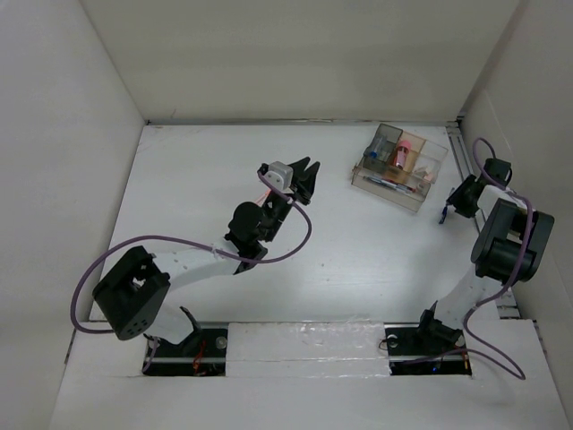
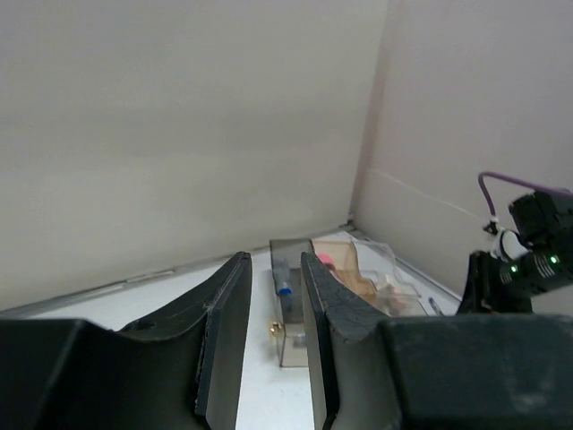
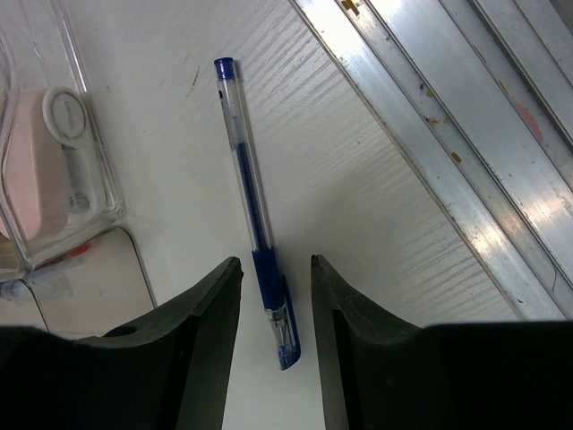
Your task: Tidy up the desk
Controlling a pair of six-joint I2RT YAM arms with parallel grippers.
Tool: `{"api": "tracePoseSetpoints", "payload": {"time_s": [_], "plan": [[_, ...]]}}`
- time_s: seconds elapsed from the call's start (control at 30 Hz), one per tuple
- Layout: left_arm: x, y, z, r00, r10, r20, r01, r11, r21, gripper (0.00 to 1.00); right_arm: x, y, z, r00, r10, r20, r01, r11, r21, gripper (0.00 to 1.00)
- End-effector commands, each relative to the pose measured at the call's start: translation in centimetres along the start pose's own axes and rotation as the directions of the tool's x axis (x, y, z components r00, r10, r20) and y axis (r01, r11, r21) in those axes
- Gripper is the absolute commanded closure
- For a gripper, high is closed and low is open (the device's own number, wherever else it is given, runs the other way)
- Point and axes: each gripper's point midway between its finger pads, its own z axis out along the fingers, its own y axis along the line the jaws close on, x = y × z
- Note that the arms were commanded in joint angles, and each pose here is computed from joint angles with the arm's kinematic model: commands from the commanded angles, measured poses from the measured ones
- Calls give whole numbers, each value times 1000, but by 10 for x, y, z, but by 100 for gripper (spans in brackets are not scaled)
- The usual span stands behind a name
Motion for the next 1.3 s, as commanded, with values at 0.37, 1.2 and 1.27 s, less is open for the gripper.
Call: {"api": "tracePoseSetpoints", "payload": {"time_s": [0.37,1.2,1.27], "plan": [[-32,-16,0,990,-106,87,99,991,87,74,-8,8,13,1000,-16,11,15,999,37,69],[-41,-11,-9,988,-99,115,91,993,76,73,4,4,15,985,-100,-143,117,986,119,82],[-38,-12,-8,988,-107,107,98,992,83,73,7,4,15,984,-101,-145,119,986,116,93]]}}
